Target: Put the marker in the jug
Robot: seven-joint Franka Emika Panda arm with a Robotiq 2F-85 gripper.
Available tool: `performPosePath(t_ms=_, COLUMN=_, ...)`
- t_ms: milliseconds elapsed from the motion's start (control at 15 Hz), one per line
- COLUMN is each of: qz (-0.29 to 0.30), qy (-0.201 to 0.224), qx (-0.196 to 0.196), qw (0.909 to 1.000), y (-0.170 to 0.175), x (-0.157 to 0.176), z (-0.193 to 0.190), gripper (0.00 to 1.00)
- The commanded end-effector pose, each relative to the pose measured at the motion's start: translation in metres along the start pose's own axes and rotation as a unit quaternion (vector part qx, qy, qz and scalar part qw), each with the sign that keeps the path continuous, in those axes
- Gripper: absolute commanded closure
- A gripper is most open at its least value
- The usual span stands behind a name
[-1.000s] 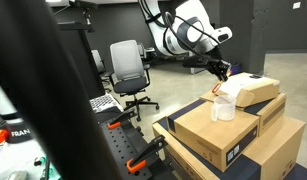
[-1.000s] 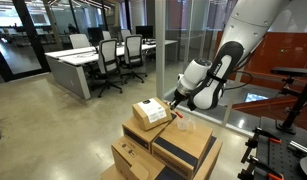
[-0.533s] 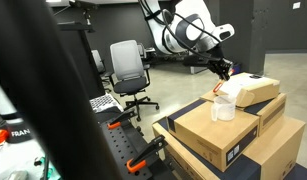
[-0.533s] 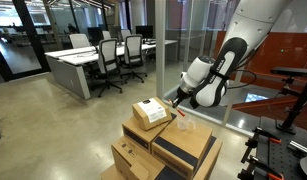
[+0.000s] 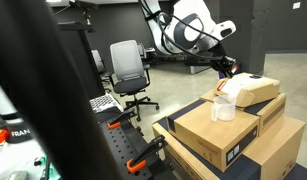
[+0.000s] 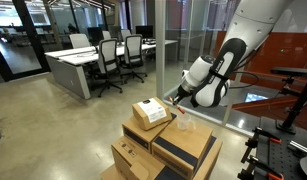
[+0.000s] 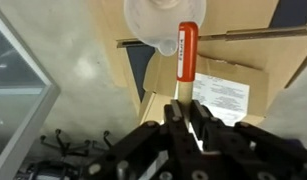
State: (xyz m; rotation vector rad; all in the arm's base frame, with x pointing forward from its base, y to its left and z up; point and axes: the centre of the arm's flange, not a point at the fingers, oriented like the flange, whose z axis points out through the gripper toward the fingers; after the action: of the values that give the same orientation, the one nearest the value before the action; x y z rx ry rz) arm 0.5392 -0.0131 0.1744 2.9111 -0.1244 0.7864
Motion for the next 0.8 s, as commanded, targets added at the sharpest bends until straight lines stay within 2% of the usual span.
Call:
performPosePath(t_ms=0, qz=-0.006, qy=0.017, qx=-0.015, qw=0.9997, y=0.000, x=-0.008, z=-0.003, gripper=0.96)
performPosePath(t_ms=533, qz=-0.008, qy=0.027, qx=-0.023, qw=0.9993, y=-0.012, x=-0.008, z=0.013, gripper=0.96)
performPosePath(t_ms=733, qz=-0.004, qy=0.034, qx=-0.024, qw=0.9991, y=-0.007, x=-0.018, z=0.007, gripper=0.96)
